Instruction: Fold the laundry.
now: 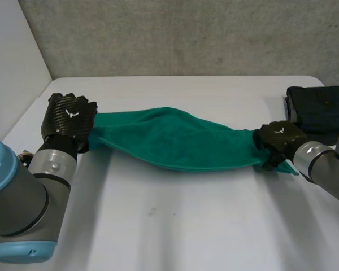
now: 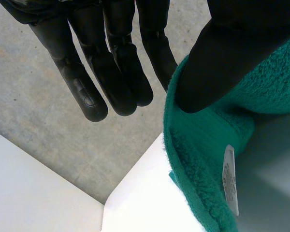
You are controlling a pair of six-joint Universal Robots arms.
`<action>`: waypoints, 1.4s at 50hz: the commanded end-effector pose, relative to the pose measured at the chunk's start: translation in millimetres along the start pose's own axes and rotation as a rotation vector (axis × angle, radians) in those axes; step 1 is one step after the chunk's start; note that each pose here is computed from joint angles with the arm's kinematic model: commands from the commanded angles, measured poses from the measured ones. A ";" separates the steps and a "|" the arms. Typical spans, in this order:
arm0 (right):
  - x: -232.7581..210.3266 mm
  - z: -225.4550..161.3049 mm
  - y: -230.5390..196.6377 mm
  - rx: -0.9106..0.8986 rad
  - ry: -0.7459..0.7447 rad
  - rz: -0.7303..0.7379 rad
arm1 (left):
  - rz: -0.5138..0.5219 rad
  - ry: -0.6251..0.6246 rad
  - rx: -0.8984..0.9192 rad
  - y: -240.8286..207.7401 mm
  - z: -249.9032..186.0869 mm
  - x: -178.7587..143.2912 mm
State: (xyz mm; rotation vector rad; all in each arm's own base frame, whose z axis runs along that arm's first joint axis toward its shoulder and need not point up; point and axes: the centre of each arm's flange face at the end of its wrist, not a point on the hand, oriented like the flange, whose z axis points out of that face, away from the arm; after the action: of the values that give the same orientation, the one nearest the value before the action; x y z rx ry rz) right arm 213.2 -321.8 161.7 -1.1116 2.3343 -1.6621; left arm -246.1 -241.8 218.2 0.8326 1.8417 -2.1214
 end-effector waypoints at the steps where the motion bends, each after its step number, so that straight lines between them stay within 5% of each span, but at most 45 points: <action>1: 1.2 2.1 12.8 -0.015 -0.023 0.076 | -0.020 -0.004 -0.003 0.9 1.8 -0.9; 15: -1.3 8.2 10.8 0.032 -0.047 0.011 | -0.015 0.023 -0.041 -2.9 -7.1 -5.5; 28: 38.3 -116.9 -136.6 0.178 0.074 -0.325 | -0.035 -0.074 0.123 -102.8 -46.7 -78.5; 35: 38.3 -143.5 -155.1 0.142 0.051 -0.323 | -0.020 -0.015 0.085 -113.4 -54.4 -86.0; 46: 22.1 -64.9 -92.3 -0.117 -0.115 -0.326 | 0.024 0.123 -0.199 -32.2 8.3 -37.4; 52: 26.1 -8.9 -77.5 -0.132 -0.047 -0.320 | 0.054 0.144 -0.270 5.8 63.6 -14.7; 61: 68.3 40.8 -144.0 0.285 0.220 -0.200 | 0.107 -0.074 0.034 -37.3 147.5 -37.8; 70: 110.9 -1.6 -248.4 0.865 0.454 -0.115 | 0.009 -0.428 0.547 -145.3 151.8 -96.0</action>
State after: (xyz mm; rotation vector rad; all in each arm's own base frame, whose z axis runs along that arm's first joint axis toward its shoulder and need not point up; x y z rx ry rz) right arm 259.5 -429.4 335.3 -0.9747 1.7978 -2.4822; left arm -281.5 -394.1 322.6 0.6733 1.4509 -2.3100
